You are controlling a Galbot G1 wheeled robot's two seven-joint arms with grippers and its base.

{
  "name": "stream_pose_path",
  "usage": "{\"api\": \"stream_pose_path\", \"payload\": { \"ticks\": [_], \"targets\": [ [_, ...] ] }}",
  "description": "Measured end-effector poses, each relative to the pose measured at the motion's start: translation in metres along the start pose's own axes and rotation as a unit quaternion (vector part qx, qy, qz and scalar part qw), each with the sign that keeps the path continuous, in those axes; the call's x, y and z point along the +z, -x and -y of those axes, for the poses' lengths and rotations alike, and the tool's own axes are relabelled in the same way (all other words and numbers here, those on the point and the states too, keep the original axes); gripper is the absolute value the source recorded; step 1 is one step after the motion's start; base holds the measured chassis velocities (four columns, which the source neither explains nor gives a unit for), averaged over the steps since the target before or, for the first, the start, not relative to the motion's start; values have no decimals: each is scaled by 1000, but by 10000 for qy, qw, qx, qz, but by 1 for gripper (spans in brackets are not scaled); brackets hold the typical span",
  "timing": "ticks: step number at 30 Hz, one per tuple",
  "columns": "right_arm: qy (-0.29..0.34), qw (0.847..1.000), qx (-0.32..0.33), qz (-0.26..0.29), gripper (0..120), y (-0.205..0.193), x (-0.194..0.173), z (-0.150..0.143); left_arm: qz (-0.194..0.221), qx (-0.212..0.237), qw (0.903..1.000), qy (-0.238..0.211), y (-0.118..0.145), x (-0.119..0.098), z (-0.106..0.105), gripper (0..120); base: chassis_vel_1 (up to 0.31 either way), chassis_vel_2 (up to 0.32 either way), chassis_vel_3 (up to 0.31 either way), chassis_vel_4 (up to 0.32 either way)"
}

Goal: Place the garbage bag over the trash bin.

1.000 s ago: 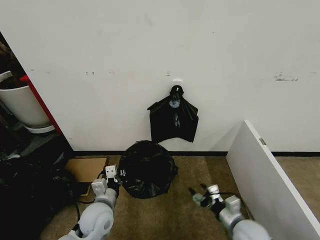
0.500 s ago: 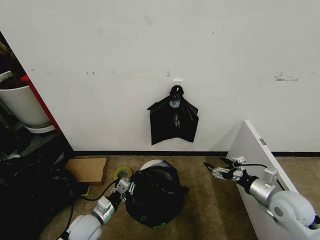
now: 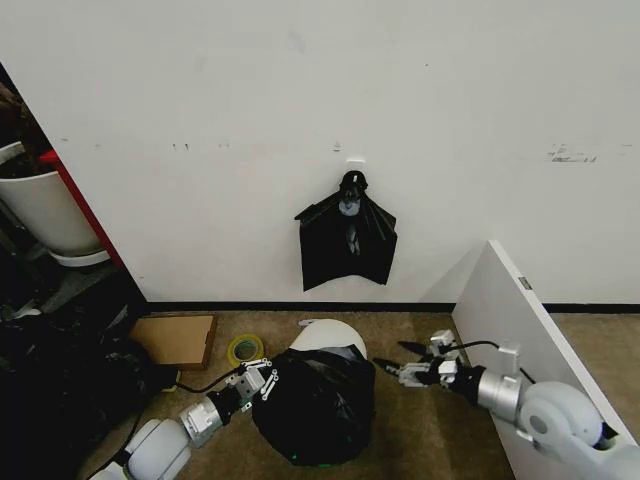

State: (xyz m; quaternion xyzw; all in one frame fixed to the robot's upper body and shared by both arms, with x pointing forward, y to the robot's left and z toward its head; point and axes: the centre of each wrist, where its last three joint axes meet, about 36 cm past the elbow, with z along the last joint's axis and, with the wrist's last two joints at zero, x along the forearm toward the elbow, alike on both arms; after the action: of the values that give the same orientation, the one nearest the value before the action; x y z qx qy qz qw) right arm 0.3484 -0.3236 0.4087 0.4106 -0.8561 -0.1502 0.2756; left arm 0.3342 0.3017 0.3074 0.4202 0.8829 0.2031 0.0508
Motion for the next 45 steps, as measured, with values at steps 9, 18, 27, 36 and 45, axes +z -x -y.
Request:
{"api": "stream_pose_path", "payload": {
  "ticks": [9,18,27,36,45],
  "targets": [
    [118,9998,-143,3,86,18,8,-4,128,195,9995,197,2,-5,2,0,0,0,0,0],
    [103,9998,-156,-67,53,20,11,-4,193,256,9993,175,3,-7,3,0,0,0,0,0],
    [101,9998,-183,-1,23,20,15,-5,191,143,9997,85,3,-5,3,0,0,0,0,0],
    [91,9998,-178,98,0,23,18,-7,208,98,9997,7,4,-5,4,0,0,0,0,0],
    [123,9990,179,391,0,40,20,-5,348,298,9989,42,4,-12,9,0,0,0,0,0]
  ]
}}
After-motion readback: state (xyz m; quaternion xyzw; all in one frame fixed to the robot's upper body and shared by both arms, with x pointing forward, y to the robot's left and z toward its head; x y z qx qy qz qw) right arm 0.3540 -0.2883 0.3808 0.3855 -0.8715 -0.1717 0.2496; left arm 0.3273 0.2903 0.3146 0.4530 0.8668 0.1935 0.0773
